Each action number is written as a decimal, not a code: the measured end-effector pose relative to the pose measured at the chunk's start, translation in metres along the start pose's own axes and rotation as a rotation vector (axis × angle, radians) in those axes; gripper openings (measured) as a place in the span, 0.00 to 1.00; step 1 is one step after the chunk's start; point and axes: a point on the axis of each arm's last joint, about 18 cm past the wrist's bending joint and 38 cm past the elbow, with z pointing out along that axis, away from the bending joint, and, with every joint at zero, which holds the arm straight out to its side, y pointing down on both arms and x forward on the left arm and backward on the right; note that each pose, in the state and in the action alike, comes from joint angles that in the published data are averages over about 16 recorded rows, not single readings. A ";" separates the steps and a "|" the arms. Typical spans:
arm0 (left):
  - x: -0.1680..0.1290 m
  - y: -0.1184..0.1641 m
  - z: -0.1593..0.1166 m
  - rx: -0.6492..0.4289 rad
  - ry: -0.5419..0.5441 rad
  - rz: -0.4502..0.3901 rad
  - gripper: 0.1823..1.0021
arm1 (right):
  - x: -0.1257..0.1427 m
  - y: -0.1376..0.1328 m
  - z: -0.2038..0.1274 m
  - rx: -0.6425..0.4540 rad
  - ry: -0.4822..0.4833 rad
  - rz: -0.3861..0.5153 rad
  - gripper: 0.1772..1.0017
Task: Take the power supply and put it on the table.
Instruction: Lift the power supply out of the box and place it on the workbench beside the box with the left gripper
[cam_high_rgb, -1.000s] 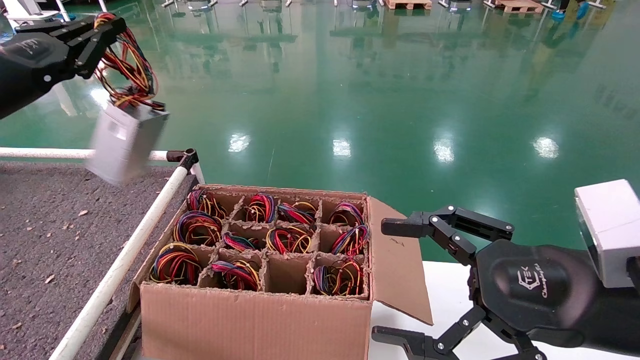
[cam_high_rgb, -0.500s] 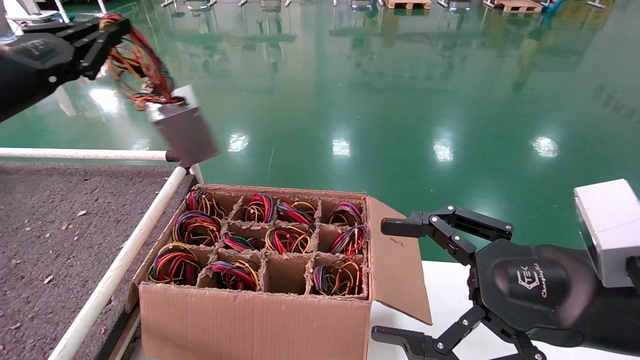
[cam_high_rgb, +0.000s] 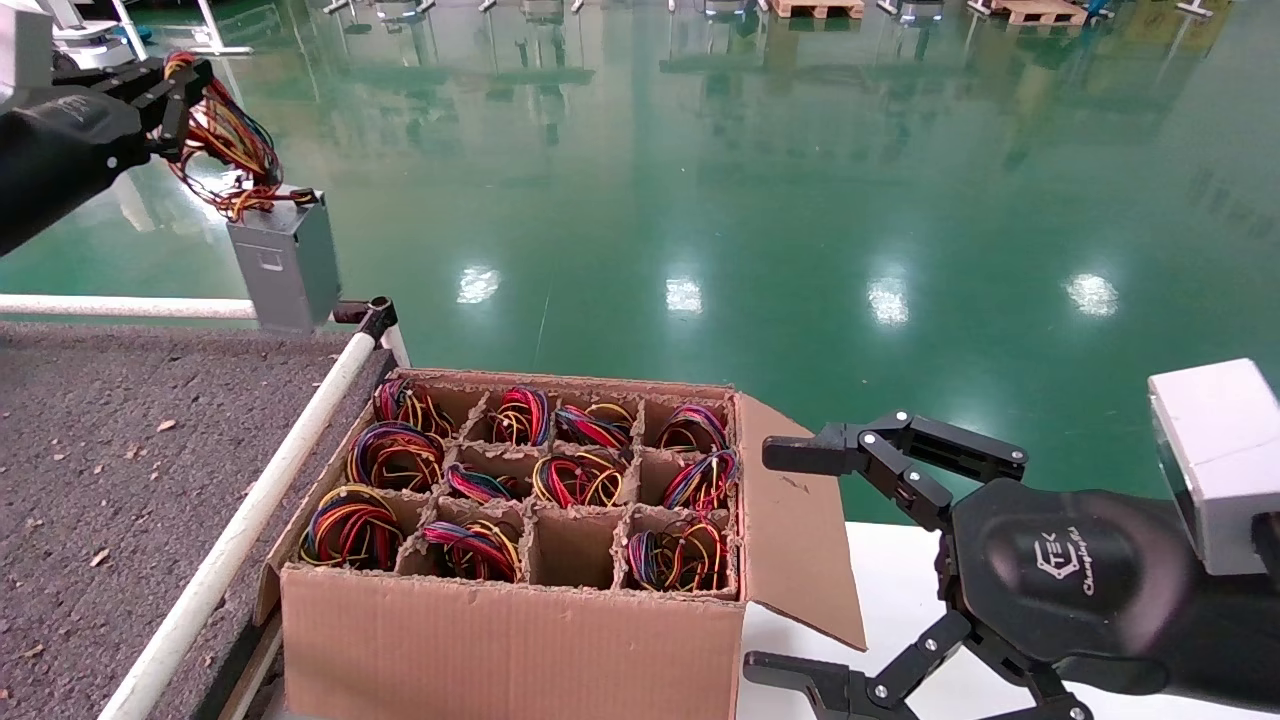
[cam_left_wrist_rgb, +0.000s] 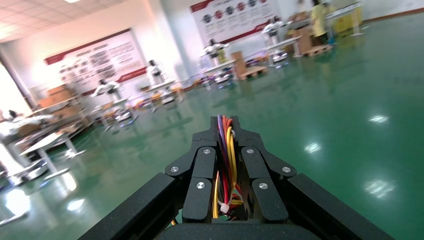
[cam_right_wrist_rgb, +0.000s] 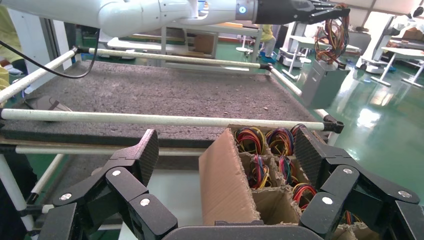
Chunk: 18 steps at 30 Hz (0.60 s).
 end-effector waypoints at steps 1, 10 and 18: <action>0.000 0.002 0.002 -0.006 -0.008 0.003 0.04 | 0.000 0.000 0.000 0.000 0.000 0.000 1.00; 0.006 0.011 0.016 -0.030 -0.038 0.023 0.04 | 0.000 0.000 0.000 0.000 0.000 0.000 1.00; 0.005 0.021 0.014 -0.038 -0.039 0.039 0.04 | 0.000 0.000 0.000 0.000 0.000 0.000 1.00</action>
